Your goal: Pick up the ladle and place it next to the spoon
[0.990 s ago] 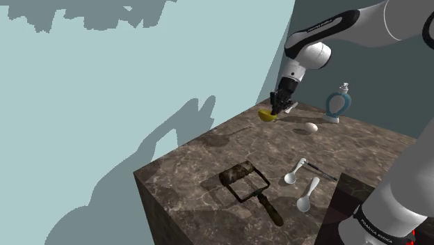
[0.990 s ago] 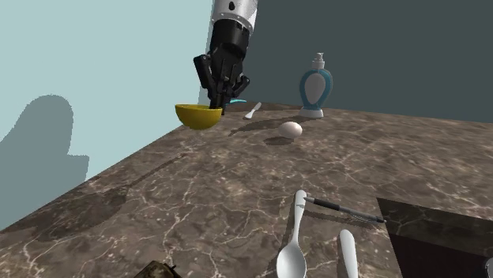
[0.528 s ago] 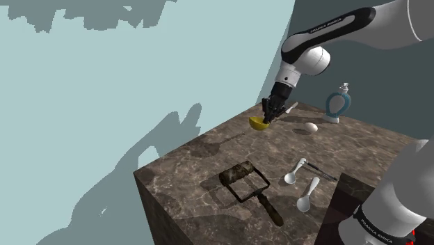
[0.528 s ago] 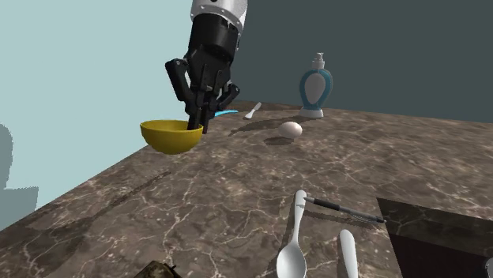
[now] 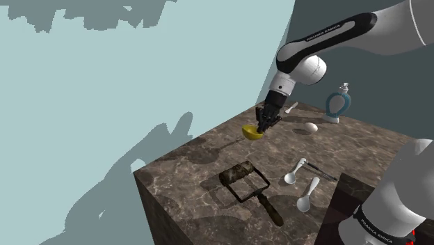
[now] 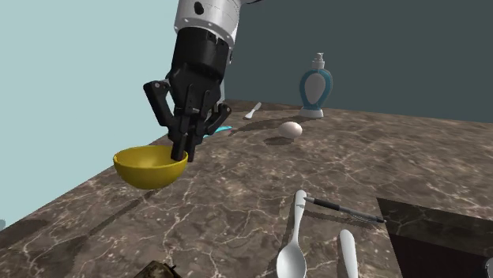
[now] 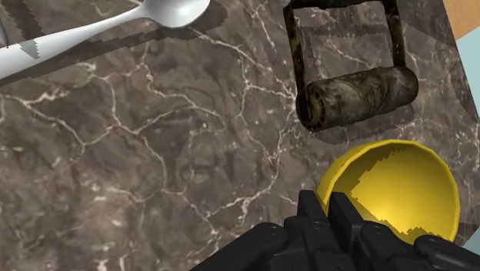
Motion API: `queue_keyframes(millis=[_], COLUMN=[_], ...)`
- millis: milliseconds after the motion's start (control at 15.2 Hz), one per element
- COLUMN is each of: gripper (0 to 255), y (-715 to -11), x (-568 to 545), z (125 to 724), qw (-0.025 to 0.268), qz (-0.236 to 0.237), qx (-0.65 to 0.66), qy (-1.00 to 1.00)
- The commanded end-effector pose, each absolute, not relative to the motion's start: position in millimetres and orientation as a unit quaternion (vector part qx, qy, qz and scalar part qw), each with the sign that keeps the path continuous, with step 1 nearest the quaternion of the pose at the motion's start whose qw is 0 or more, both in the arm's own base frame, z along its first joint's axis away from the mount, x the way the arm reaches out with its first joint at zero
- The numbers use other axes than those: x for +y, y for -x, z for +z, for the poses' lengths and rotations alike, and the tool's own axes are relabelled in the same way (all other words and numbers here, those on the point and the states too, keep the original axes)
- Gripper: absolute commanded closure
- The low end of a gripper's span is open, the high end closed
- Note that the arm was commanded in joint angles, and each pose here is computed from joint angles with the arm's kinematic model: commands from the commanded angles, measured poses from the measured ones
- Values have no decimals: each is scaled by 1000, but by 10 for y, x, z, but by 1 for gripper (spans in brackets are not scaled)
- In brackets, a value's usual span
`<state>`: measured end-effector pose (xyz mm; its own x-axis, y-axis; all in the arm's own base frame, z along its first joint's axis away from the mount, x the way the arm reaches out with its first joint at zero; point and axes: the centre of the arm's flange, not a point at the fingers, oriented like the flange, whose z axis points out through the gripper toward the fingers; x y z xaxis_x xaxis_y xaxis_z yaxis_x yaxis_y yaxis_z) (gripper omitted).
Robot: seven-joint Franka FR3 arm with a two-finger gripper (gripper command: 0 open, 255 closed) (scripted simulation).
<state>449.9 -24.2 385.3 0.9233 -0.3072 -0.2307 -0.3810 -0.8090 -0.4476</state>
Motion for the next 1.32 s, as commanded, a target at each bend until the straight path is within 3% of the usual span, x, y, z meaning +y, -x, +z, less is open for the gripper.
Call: queue_keyframes(millis=[0, 1254], gripper=[255, 255], y=[-4508, -4508], x=[-243, -243], z=[3750, 2919], qw=[250, 250], qz=[74, 74], qx=[182, 182], qy=[948, 948])
